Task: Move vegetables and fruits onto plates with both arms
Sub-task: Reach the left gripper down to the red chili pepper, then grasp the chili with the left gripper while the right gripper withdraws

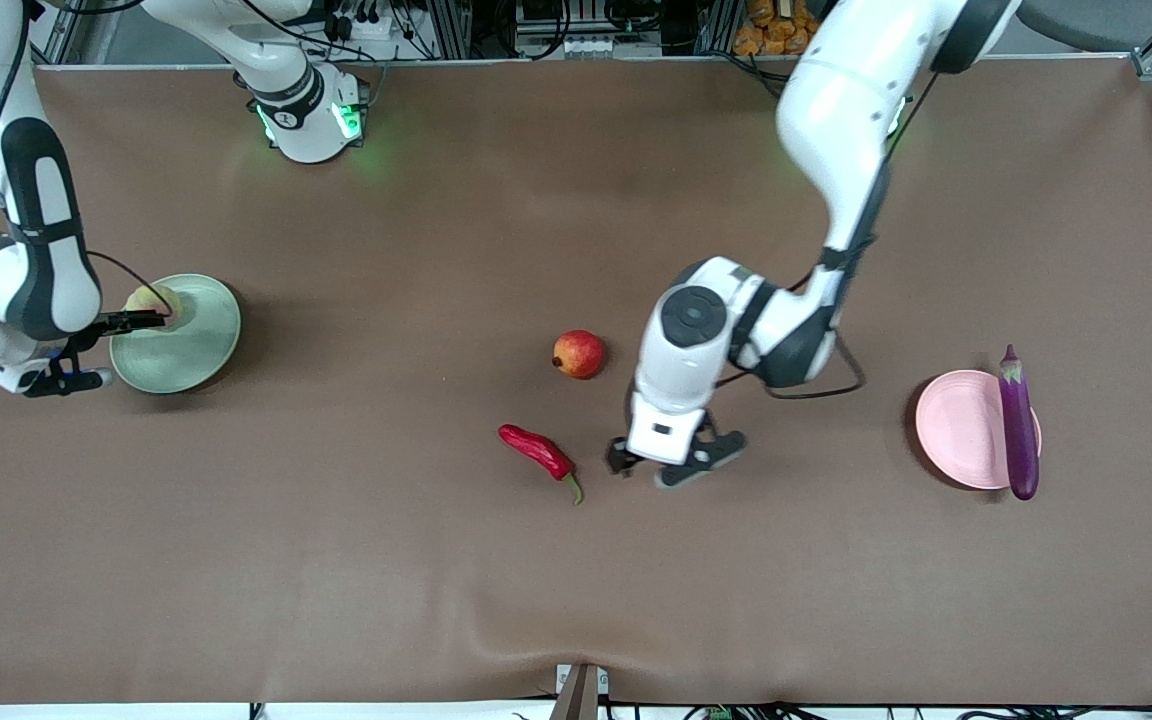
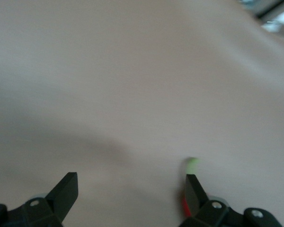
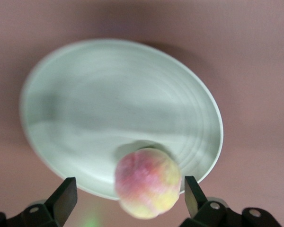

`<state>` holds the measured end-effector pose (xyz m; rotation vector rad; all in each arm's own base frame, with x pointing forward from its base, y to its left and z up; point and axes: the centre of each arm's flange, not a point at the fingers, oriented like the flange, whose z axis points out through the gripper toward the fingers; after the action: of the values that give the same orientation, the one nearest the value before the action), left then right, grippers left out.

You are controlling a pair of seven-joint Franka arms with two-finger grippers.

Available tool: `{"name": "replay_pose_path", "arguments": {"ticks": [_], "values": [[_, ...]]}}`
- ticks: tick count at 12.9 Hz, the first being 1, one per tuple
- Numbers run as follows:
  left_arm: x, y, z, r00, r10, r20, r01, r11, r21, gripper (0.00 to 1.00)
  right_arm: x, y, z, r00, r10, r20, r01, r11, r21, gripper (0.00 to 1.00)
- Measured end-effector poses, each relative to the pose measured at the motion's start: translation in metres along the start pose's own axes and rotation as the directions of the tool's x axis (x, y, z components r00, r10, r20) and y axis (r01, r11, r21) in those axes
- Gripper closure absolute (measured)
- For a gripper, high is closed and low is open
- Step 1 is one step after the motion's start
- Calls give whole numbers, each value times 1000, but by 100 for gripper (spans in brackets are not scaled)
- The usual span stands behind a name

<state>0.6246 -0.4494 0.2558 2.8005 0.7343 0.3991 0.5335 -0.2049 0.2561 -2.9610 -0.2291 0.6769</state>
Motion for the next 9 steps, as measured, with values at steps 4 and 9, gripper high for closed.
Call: {"name": "replay_pose_path", "arguments": {"ticks": [4, 9], "values": [[-46, 17, 44, 996, -22, -88, 8, 987, -161, 0, 20, -50, -64, 999, -13, 36, 14, 1000, -11, 0], [-105, 26, 71, 993, -27, -116, 6, 984, -177, 0, 46, -152, -117, 995, 84, 50, -79, 993, -84, 0]]}}
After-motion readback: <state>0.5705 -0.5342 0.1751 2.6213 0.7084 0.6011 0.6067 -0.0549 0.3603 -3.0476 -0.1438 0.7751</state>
